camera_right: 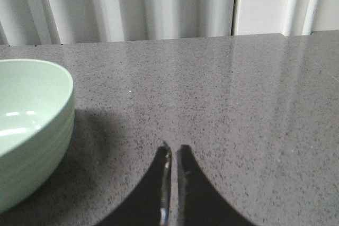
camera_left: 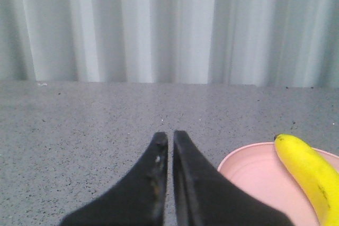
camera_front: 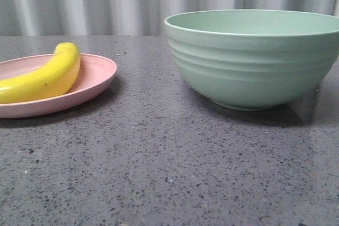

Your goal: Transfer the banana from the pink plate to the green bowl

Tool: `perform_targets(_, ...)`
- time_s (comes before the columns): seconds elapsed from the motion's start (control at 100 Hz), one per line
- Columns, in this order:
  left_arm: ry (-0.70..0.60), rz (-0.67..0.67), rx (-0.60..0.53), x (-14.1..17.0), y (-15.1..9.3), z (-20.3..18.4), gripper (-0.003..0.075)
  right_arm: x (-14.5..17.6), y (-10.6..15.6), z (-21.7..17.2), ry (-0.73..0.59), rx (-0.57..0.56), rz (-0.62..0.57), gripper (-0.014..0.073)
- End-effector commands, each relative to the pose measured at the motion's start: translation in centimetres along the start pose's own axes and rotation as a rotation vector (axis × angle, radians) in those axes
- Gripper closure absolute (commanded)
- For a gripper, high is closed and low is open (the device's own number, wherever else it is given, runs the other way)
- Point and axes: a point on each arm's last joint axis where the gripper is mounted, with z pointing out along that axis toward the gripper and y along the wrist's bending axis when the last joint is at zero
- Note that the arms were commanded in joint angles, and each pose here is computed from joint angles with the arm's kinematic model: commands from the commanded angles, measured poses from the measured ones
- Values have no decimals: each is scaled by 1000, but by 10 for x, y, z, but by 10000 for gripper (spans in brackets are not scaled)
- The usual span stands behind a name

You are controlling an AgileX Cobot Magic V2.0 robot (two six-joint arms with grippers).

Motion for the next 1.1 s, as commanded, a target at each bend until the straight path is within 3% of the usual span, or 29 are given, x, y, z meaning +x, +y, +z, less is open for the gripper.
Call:
perform_targets(0.0,-66,-10,13,-21,-2,11,741,-31,1,4,-72,-6,5,659)
perform_targets(0.19,-67,-10,12,-23,-2,33,704,-38,2,11,-60,-12,25,659)
perform_targets(0.39,-114,-28,13,-26,-2,43,414,-36,2,12,-34,-11,30,659)
perform_targets(0.52,-133,-28,13,-27,-2,49,287,-36,2,12,-34,-11,30,659)
perform_targets(0.65,-98,-29,44,-29,-7,57,284,-36,2,12,-34,-11,30,659)
perform_targets(0.76,18,-24,105,-31,-18,68,284,-36,2,12,-34,-12,31,659)
perform_targets(1.09,260,27,337,-33,-72,102,285,-35,2,12,-30,-12,31,659)
